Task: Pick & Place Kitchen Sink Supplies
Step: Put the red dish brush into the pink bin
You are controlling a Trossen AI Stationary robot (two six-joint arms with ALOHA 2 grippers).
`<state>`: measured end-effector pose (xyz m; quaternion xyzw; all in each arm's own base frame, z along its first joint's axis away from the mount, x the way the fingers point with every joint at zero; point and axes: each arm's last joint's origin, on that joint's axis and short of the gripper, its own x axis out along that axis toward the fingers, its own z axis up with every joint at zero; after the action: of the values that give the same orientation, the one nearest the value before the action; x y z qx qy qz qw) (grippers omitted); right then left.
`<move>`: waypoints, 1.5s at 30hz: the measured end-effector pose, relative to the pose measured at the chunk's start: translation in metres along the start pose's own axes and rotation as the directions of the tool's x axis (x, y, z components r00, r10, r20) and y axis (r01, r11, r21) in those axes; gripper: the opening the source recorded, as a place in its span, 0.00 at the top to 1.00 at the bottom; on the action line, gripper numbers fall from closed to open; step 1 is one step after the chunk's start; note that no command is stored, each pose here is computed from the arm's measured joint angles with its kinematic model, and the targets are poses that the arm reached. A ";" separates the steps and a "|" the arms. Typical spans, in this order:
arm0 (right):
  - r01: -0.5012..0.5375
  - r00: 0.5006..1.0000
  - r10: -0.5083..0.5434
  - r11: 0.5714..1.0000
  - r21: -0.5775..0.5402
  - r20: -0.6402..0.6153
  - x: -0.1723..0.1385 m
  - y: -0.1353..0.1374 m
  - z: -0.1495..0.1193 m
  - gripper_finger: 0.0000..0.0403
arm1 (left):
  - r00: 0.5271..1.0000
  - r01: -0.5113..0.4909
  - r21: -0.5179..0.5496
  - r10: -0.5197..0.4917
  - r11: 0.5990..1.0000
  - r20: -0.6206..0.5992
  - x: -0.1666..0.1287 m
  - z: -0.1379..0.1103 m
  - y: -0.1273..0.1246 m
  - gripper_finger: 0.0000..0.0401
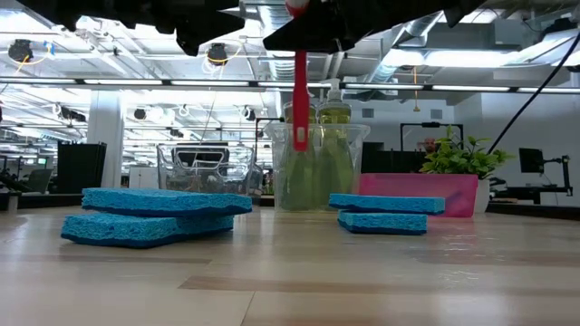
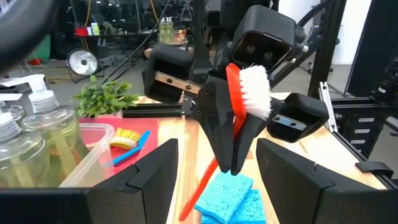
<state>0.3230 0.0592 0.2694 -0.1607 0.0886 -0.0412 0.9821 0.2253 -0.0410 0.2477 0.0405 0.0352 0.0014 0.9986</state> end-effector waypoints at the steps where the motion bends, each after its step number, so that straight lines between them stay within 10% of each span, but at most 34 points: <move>1: 0.000 1.000 0.000 1.000 0.000 0.000 0.000 0.000 0.000 0.95 | 1.000 0.000 0.000 0.000 1.000 0.000 0.000 0.000 0.000 0.45; 45: 0.029 0.999 -0.029 0.999 -0.024 -0.016 0.000 -0.001 -0.001 0.99 | 1.000 -0.001 -0.001 0.001 1.000 0.003 0.000 0.000 0.000 0.45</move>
<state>0.3228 0.0582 0.2687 -0.1733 0.0949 -0.0557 0.9787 0.2254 -0.0410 0.2479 0.0403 0.0338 0.0021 0.9986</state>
